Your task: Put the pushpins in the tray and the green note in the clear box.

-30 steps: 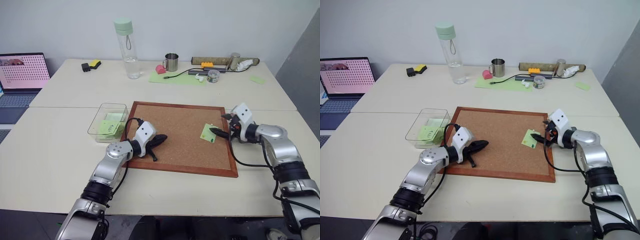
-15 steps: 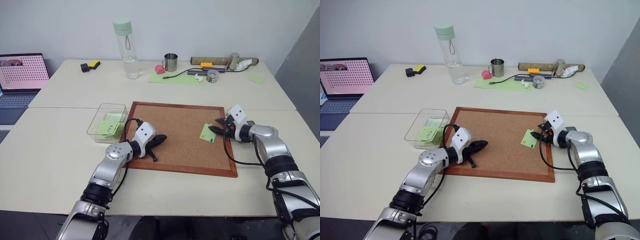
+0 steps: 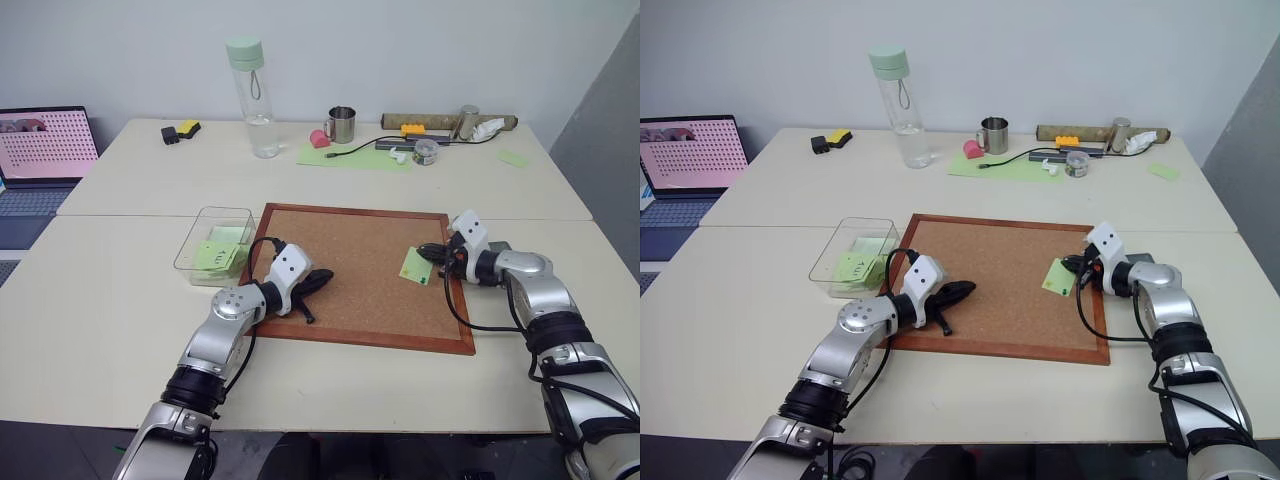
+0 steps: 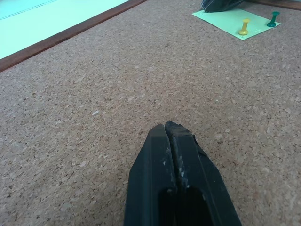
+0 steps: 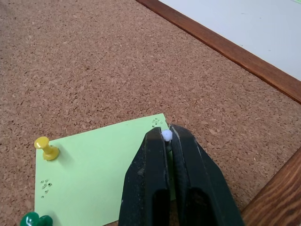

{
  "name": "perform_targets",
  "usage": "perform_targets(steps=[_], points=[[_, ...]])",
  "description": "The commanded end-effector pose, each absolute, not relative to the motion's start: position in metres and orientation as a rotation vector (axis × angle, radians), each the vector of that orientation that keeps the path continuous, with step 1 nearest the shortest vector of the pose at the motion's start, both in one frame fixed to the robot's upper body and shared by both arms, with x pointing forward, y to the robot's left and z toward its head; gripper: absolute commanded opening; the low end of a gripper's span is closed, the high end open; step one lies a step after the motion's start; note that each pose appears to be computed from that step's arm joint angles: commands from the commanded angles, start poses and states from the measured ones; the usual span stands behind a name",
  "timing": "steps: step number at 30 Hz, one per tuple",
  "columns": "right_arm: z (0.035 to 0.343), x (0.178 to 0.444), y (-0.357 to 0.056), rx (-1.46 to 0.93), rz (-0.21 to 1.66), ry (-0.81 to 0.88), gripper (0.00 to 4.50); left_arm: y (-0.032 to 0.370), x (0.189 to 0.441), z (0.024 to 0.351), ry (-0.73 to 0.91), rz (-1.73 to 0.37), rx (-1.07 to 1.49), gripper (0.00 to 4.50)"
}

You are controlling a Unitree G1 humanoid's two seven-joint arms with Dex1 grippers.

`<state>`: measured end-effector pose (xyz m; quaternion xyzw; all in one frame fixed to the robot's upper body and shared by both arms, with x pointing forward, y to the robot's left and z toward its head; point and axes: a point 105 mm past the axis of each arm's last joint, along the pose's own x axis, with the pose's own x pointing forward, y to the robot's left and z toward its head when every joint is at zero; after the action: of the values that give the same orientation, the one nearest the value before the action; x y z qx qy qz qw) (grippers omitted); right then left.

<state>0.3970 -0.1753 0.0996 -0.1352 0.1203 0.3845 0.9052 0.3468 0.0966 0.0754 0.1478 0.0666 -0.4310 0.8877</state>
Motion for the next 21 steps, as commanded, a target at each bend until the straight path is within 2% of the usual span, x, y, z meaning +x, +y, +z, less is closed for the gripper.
perform_targets(steps=[1, 13, 17, 21], points=[[0.135, 0.399, -0.176, -0.267, 0.793, 0.124, 0.08, 0.102, 0.341, 0.049, 0.239, -0.883, 0.324, 0.0], [0.153, 0.394, -0.19, -0.195, 0.767, 0.108, 0.08, 0.101, 0.339, 0.046, 0.249, -0.883, 0.325, 0.0], [0.157, 0.389, -0.209, -0.233, 0.72, 0.132, 0.08, 0.101, 0.338, 0.045, 0.251, -0.883, 0.323, 0.0], [0.147, 0.376, -0.243, -0.319, 0.639, 0.233, 0.08, 0.101, 0.338, 0.045, 0.25, -0.879, 0.32, 0.0]])
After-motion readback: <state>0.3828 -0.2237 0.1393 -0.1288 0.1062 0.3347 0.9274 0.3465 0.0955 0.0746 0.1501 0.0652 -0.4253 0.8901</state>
